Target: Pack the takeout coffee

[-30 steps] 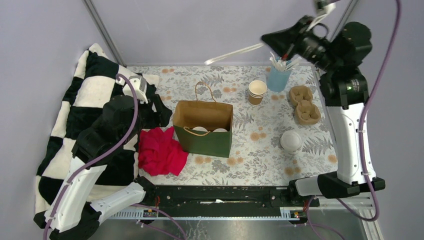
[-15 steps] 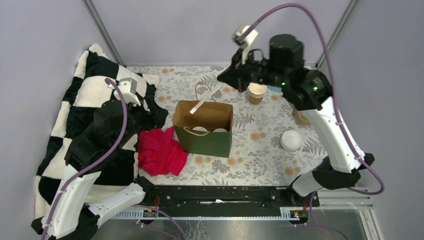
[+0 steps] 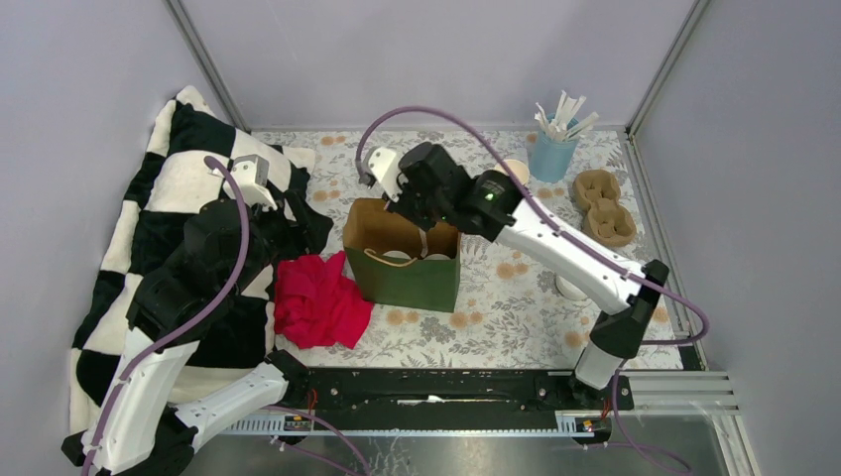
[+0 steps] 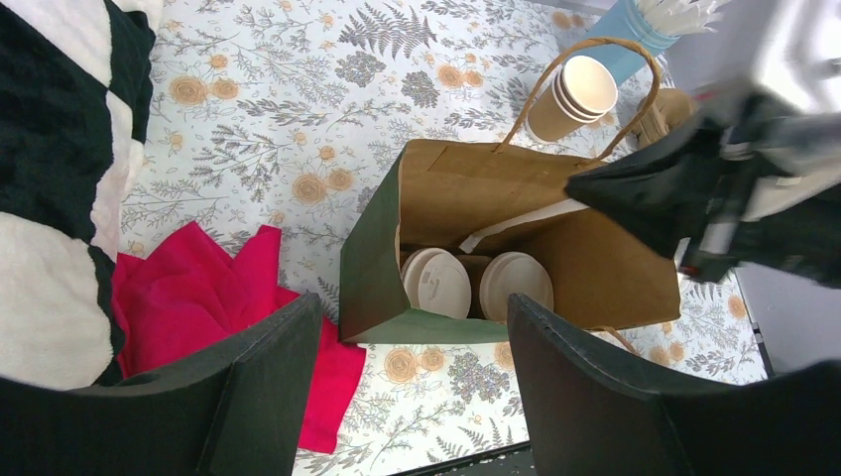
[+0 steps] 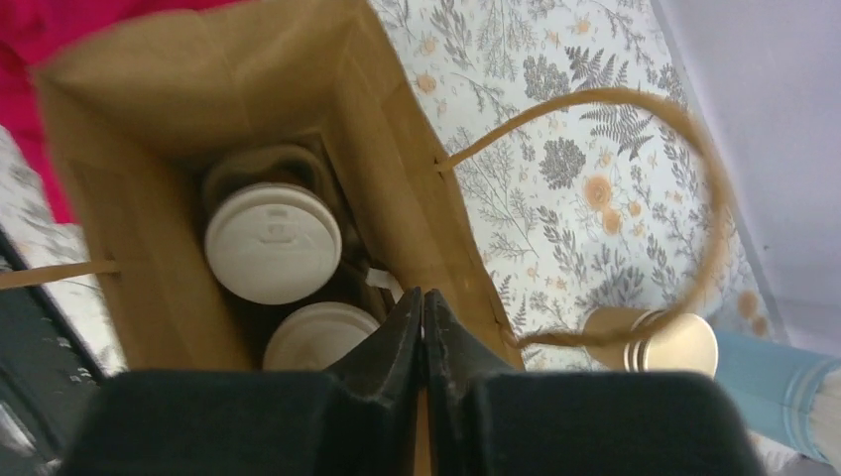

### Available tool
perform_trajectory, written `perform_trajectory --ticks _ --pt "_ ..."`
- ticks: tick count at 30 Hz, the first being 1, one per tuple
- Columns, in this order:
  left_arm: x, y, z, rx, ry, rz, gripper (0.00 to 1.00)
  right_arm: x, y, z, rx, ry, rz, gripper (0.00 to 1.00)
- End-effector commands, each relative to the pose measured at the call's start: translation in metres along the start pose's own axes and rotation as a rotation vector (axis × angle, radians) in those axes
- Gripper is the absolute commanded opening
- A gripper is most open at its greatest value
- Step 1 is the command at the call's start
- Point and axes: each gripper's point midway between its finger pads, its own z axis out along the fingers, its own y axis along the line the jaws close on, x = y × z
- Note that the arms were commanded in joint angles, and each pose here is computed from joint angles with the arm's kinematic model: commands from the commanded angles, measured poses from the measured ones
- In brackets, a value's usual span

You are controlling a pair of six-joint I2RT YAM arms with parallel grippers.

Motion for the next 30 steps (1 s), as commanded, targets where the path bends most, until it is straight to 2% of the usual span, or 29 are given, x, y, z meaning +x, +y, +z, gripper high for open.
perform_trajectory --ticks 1,3,7,9,16,20,24,26,29,30 --pt "-0.014 -0.004 -0.002 0.007 -0.053 -0.016 0.73 -0.011 -0.01 0.019 0.097 -0.052 -0.021 0.26" --pt "-0.014 -0.003 -0.002 0.006 -0.053 -0.015 0.73 -0.022 -0.011 0.012 0.095 -0.084 0.021 0.58" --pt "-0.012 -0.003 0.0 0.0 -0.042 -0.01 0.73 -0.058 -0.038 -0.034 0.202 -0.229 0.124 0.82" --pt "-0.01 -0.002 0.003 -0.004 -0.037 -0.009 0.73 -0.066 -0.061 -0.058 0.297 -0.273 0.163 0.91" --pt "-0.008 -0.005 0.011 0.002 -0.021 0.018 0.73 -0.022 -0.157 -0.098 0.497 -0.222 0.42 0.94" --pt "-0.009 -0.006 0.009 0.006 -0.023 0.031 0.73 0.036 -0.227 -0.115 0.653 -0.158 0.678 0.95" --pt "-0.009 -0.005 0.008 0.008 -0.025 0.039 0.74 0.107 -0.285 -0.111 0.787 -0.059 0.864 0.94" --pt "-0.009 -0.005 0.009 0.006 -0.02 0.047 0.74 0.136 -0.309 -0.105 0.802 -0.063 0.97 0.91" --pt "-0.008 -0.004 0.009 0.002 -0.016 0.058 0.74 0.173 -0.34 -0.095 0.805 -0.088 1.089 0.82" --pt "-0.008 -0.003 0.009 -0.001 -0.015 0.06 0.74 0.183 -0.349 -0.092 0.799 -0.095 1.113 0.75"
